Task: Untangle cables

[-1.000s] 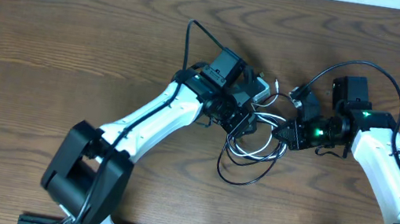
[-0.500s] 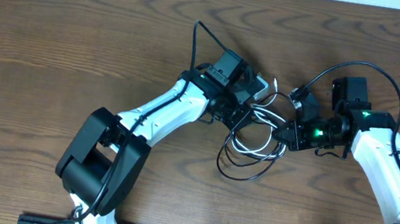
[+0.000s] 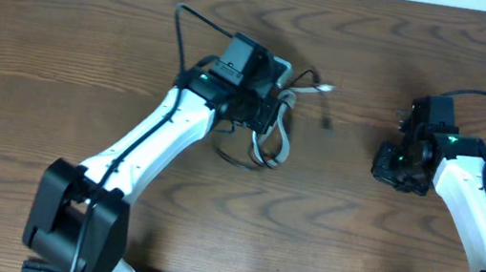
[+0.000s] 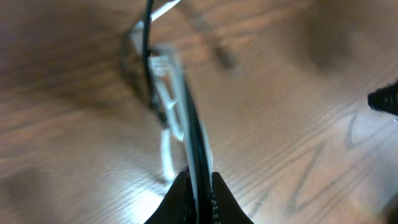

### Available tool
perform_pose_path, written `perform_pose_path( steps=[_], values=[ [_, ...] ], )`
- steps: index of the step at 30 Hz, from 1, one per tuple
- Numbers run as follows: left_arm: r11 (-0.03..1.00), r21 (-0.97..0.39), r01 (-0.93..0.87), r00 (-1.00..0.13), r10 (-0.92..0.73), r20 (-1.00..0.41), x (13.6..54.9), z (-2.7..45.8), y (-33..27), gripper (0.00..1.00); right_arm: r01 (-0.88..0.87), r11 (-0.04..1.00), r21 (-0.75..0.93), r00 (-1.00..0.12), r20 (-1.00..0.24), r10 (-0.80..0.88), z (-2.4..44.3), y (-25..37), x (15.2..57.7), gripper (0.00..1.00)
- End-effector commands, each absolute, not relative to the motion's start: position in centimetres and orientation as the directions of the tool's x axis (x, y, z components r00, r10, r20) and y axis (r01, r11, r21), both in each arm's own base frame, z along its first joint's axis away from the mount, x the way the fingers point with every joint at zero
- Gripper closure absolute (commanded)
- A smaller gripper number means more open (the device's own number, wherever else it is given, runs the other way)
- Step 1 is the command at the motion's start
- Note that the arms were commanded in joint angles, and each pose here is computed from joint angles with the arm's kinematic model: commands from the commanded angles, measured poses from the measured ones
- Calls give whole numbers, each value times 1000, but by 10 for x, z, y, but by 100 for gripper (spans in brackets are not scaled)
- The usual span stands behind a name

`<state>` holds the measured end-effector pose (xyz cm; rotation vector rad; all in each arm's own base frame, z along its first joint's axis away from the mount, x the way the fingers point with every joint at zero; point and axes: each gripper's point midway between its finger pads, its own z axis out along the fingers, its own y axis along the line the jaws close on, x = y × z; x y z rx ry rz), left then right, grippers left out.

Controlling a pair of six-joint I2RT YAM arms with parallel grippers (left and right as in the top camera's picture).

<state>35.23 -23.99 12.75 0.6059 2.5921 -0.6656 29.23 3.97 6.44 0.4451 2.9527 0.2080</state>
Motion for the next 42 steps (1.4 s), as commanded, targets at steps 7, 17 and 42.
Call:
perform_pose_path(
  steps=[7, 17, 42],
  values=[
    [763, -349, 543, -741, 241, -626, 356, 199, -246, 92, 142, 954, 264, -961, -193, 196, 73, 59, 308, 73],
    [739, -476, 476, -785, 112, -610, 349, 225, -254, 93, -312, 673, 670, -918, -395, -33, 134, 161, 324, 43],
    [713, -559, 423, -803, 10, -596, 358, 240, -253, 93, 296, 940, 170, -894, -298, 335, 40, 97, 346, 59]
  ],
)
